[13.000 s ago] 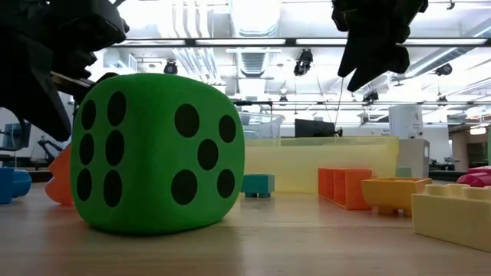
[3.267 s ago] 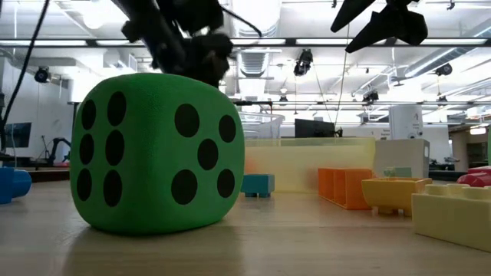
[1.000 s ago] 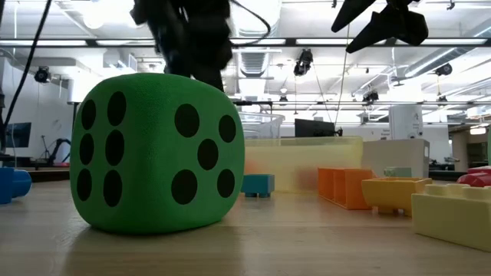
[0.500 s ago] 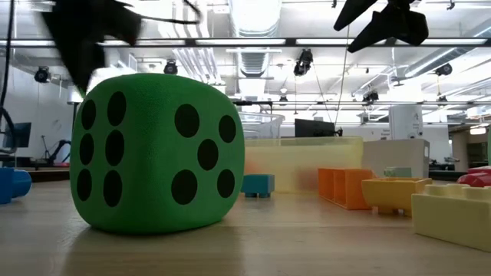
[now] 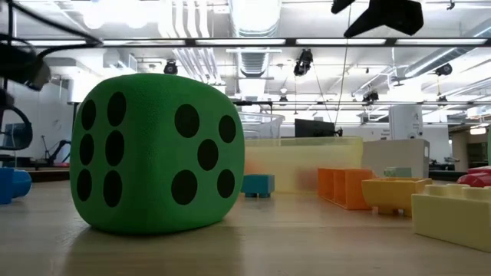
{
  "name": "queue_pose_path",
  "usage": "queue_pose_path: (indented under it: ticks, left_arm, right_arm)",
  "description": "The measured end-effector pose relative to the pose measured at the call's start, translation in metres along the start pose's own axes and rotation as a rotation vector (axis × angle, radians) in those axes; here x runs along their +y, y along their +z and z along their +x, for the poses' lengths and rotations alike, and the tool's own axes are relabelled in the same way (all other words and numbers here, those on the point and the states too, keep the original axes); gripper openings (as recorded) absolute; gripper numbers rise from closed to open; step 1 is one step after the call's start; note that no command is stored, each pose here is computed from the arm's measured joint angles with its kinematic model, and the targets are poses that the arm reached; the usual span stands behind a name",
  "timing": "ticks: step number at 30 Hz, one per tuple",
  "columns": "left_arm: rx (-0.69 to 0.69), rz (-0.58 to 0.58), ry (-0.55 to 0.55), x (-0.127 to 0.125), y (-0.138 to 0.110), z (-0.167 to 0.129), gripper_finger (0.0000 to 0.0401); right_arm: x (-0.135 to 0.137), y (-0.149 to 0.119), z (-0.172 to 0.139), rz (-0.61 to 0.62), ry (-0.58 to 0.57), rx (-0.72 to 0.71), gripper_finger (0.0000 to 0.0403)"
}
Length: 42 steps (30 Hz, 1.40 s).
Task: Pick & Place Toys
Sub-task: Put the green game piece into the yellow bin
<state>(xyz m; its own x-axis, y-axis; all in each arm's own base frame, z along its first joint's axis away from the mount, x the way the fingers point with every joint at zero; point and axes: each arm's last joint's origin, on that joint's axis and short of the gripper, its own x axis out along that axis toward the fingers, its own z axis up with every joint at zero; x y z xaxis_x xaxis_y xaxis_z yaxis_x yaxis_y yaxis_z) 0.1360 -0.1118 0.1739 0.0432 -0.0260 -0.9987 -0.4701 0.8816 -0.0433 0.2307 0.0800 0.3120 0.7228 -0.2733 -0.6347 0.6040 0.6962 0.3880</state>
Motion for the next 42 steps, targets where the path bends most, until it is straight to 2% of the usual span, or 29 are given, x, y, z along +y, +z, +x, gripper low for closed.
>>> queue_pose_path:
  ticks: [12, 18, 22, 30, 36, 39, 42]
  left_arm:
    - [-0.026, 0.026, -0.015, 0.013, -0.008, 0.035, 0.0333]
    - [-0.033, 0.008, -0.021, 0.016, -0.009, 0.040, 0.0328]
    - [-0.036, 0.015, -0.010, 0.017, -0.009, 0.040, 0.0292]
    - [-0.049, 0.015, -0.003, 0.017, -0.008, 0.041, 0.0160]
    - [-0.057, 0.013, -0.029, 0.012, -0.007, 0.037, 0.0159]
    - [-0.084, 0.005, -0.088, 0.003, -0.003, 0.031, 0.0159]
    - [-0.116, -0.010, -0.085, 0.000, 0.002, 0.023, 0.0159]
  right_arm:
    - [0.004, 0.006, -0.005, 0.009, 0.012, -0.025, 0.0221]
    - [0.003, 0.005, -0.004, 0.016, 0.008, -0.022, 0.0221]
    - [0.003, 0.005, -0.003, 0.016, 0.006, -0.022, 0.0221]
    - [0.003, 0.005, -0.003, 0.017, 0.005, -0.024, 0.0221]
    - [0.003, 0.005, -0.003, 0.017, 0.006, -0.024, 0.0221]
    - [0.003, 0.005, -0.003, 0.017, 0.006, -0.025, 0.0221]
    - [0.003, 0.005, -0.003, 0.018, 0.006, -0.025, 0.0221]
